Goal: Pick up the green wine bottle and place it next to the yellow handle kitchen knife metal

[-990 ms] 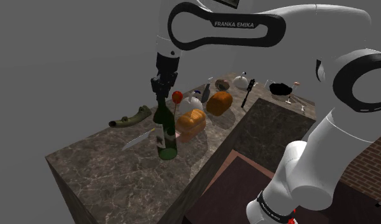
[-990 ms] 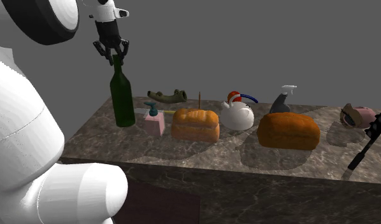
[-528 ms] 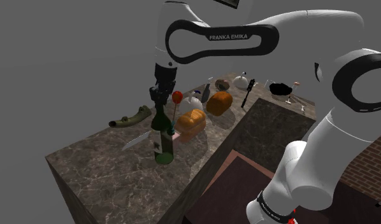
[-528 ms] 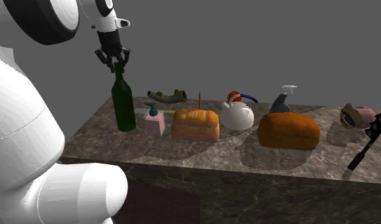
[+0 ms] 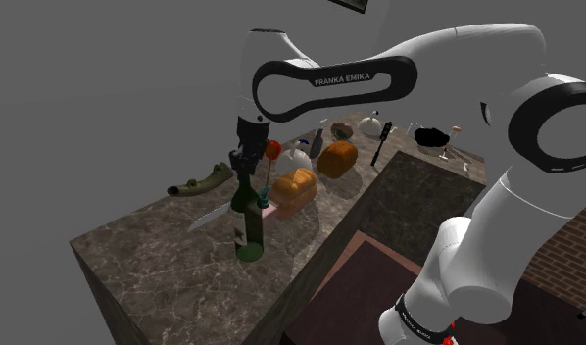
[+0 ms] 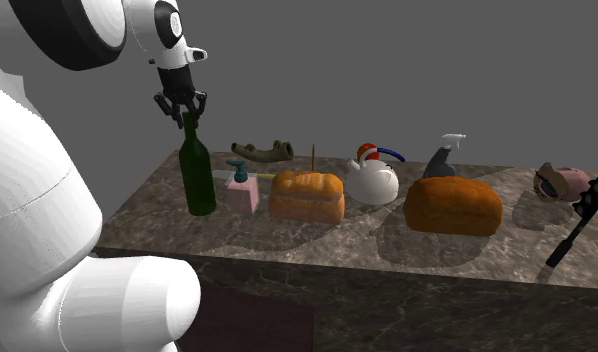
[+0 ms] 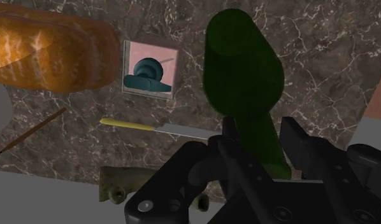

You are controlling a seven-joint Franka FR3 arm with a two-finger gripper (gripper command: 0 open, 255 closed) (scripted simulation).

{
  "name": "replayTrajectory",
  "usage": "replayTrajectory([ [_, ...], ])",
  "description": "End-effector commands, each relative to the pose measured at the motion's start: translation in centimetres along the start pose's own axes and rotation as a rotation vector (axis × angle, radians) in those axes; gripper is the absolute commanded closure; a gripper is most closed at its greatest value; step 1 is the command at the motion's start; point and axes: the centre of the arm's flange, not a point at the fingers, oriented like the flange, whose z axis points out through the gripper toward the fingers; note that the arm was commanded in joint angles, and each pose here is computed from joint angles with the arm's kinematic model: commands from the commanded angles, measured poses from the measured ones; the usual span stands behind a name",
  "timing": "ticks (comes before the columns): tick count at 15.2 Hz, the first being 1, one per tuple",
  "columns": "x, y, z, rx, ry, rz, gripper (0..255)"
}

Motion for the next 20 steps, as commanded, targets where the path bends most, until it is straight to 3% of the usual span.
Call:
replayTrajectory([
  [1, -0.1, 0.0, 1.0, 0.000, 0.001, 0.000, 255],
  [11, -0.2, 0.0, 2.1, 0.000, 0.001, 0.000, 255],
  [12, -0.2, 0.0, 2.1, 0.000, 0.001, 0.000, 0],
  [17, -0.2, 0.0, 2.1, 0.000, 0.001, 0.000, 0],
  [20, -0.2, 0.0, -1.9, 0.000, 0.001, 0.000, 0],
])
